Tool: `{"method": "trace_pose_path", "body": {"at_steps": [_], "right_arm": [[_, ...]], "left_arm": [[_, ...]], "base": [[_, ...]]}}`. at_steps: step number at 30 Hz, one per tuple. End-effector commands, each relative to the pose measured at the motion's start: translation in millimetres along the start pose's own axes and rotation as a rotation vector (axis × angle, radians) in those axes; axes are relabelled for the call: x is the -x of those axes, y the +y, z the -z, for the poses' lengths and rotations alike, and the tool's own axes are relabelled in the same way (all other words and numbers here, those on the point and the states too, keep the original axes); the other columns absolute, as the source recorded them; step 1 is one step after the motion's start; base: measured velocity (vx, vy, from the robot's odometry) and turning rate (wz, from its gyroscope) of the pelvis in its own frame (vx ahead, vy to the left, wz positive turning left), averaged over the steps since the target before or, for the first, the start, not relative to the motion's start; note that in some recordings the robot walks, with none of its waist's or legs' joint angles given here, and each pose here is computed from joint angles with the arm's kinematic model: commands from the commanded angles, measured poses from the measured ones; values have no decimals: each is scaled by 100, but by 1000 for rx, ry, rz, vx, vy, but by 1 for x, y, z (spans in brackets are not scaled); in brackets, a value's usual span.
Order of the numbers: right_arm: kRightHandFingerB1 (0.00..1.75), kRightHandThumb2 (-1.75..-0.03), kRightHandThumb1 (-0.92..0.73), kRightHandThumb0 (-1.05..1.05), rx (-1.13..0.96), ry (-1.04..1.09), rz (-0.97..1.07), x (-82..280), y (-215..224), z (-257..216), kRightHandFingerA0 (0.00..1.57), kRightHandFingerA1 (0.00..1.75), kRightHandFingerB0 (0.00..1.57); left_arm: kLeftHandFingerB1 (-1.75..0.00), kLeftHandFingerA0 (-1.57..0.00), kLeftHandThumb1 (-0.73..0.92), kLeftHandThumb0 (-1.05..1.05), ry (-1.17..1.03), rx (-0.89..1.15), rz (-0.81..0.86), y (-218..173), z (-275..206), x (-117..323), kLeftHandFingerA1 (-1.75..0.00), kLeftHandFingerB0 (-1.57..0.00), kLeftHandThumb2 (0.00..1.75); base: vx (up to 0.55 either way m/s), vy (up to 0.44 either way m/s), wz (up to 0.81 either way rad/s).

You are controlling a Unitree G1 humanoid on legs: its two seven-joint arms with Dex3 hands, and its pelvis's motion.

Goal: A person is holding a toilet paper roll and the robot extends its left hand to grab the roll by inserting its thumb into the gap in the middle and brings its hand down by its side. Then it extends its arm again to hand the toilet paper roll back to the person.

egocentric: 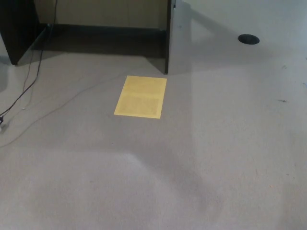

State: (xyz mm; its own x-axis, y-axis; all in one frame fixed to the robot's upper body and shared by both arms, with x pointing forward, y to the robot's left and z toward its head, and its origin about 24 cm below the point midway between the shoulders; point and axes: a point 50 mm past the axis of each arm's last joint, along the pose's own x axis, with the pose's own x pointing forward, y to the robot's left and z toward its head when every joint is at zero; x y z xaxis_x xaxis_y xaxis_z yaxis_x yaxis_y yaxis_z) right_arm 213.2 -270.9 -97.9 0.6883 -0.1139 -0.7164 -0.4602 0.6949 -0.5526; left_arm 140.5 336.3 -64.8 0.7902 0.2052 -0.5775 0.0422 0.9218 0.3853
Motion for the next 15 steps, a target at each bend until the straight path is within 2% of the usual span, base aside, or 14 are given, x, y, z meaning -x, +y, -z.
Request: {"method": "trace_pose_path", "body": {"at_steps": [1,3,15], "right_arm": [[40,-60,-68,-35,-14,29,27,2,-9,7,64,67,48],[41,-60,-68,-34,2,27,25,3,-9,9,65,71,49],[40,-61,-70,-36,-13,38,28,3,-10,10,63,66,47]], "left_arm": [[-32,-43,52,-25,-97,-138,-150,15,-6,-2,-41,-32,55],[-32,-43,52,-25,-92,-151,-146,15,-4,-2,-40,-32,55],[-33,-46,53,-25,-106,-179,-160,14,-3,-2,-40,-34,56]], "base": [[0,0,0],[0,0,0],[0,0,0]]}}
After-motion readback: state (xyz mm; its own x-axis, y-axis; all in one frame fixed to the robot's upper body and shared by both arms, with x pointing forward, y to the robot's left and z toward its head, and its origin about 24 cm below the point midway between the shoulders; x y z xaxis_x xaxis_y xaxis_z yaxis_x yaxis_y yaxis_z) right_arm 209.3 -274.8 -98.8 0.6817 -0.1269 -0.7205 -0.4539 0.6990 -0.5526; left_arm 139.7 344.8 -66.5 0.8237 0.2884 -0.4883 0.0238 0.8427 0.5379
